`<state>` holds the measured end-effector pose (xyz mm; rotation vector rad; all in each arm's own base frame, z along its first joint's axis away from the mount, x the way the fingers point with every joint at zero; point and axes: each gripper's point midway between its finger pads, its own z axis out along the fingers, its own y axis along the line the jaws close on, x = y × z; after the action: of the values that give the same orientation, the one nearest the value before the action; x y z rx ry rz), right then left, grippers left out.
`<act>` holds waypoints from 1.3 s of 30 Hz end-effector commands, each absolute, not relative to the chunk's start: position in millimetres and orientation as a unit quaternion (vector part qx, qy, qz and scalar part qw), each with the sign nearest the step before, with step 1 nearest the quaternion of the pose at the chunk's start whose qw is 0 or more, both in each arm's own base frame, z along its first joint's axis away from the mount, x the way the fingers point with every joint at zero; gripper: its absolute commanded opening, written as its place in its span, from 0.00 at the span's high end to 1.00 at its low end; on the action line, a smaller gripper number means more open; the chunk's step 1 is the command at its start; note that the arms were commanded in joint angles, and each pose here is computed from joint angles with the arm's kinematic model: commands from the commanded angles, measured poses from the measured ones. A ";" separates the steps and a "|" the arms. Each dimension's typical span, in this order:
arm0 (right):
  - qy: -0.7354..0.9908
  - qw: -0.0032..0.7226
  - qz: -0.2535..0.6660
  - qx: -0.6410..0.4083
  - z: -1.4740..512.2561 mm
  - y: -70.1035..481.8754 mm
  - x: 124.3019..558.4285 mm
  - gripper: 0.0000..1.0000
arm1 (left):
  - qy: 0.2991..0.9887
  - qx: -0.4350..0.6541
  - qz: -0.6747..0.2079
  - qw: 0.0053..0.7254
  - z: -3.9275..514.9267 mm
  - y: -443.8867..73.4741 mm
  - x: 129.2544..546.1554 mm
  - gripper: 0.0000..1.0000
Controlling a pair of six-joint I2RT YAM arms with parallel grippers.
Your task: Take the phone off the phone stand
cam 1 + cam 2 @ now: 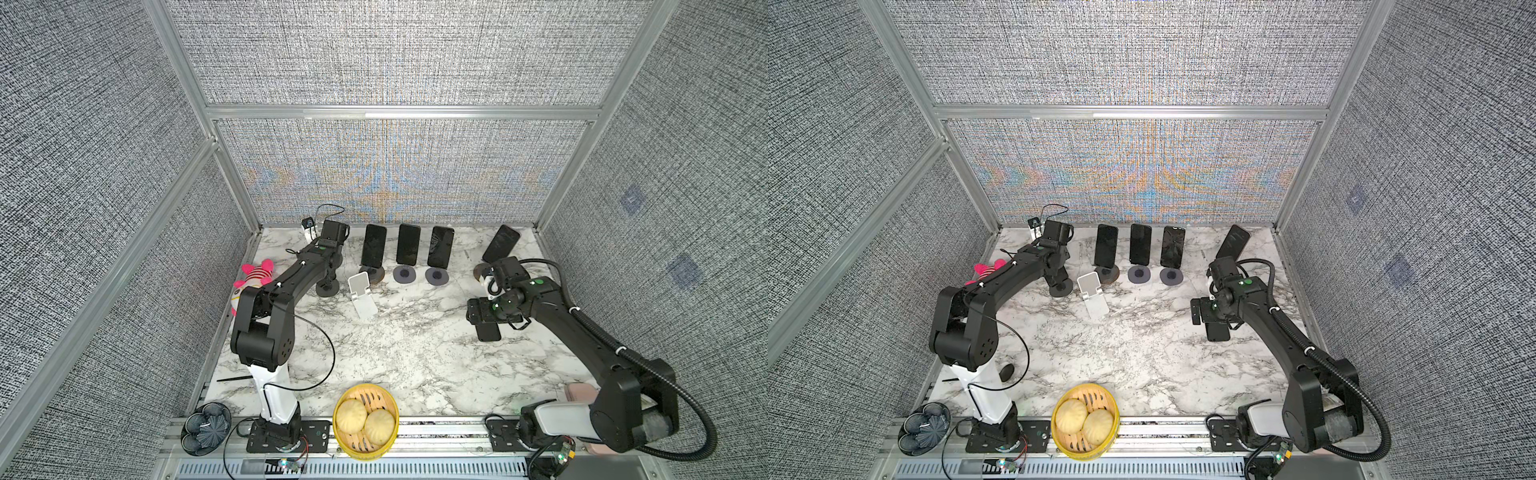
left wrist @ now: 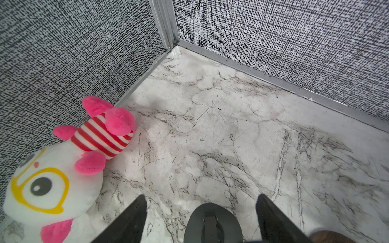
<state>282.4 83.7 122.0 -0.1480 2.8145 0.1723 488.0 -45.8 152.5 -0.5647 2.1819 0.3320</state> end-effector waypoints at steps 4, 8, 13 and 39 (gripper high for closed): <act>0.985 0.155 0.059 -0.053 120.8 83.5 280.9 0.01 | 0.868 -0.228 0.129 0.421 155.1 -46.2 489.3 0.22; 0.984 0.157 0.060 -0.052 121.3 83.6 281.3 0.01 | 0.867 -0.232 0.127 0.423 160.0 -45.4 487.1 0.23; 0.984 0.155 0.066 -0.055 122.7 85.4 280.1 0.01 | 0.867 -0.234 0.119 0.425 168.5 -46.0 483.6 0.24; 0.965 0.183 0.154 -0.104 148.9 116.5 274.7 0.01 | 0.883 -0.216 0.044 0.414 205.9 -62.2 458.4 0.39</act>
<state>276.3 99.6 141.5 -0.2173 2.7516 0.3124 464.5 -57.3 199.5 -0.5686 2.1942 0.1493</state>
